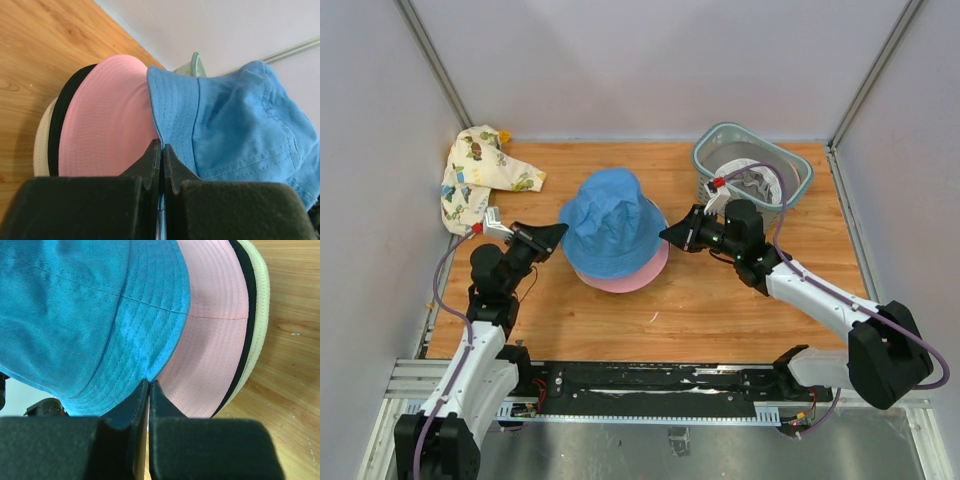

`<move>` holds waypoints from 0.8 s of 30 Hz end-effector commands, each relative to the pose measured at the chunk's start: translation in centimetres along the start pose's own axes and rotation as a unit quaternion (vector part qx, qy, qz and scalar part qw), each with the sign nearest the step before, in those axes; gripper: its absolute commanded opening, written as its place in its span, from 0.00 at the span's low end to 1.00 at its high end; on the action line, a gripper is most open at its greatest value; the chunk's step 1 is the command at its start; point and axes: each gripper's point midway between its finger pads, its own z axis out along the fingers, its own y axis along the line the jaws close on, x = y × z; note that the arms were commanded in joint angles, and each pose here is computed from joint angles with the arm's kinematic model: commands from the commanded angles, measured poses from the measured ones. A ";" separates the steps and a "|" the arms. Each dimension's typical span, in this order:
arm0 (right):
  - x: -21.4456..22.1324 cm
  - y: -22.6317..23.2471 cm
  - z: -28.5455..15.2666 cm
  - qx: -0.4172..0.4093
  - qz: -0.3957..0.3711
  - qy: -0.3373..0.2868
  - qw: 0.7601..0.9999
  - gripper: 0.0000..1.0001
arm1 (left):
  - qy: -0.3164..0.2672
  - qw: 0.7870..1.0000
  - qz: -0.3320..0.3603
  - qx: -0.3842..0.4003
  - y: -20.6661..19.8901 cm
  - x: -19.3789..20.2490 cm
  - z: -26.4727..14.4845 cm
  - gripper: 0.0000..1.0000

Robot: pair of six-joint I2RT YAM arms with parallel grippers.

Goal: Stack the hats
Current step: Stack the hat on the hat.

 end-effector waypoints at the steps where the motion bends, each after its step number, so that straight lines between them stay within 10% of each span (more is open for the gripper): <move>1: -1.3 -0.4 0.0 0.011 -0.015 -0.016 1.000 0.01 | -0.003 0.999 0.005 -0.048 2.9 0.4 0.0 0.00; 24: 0.7 -5.0 1.1 0.050 0.011 0.005 0.999 0.00 | 0.056 0.993 -0.034 -0.101 8.1 4.4 0.5 0.01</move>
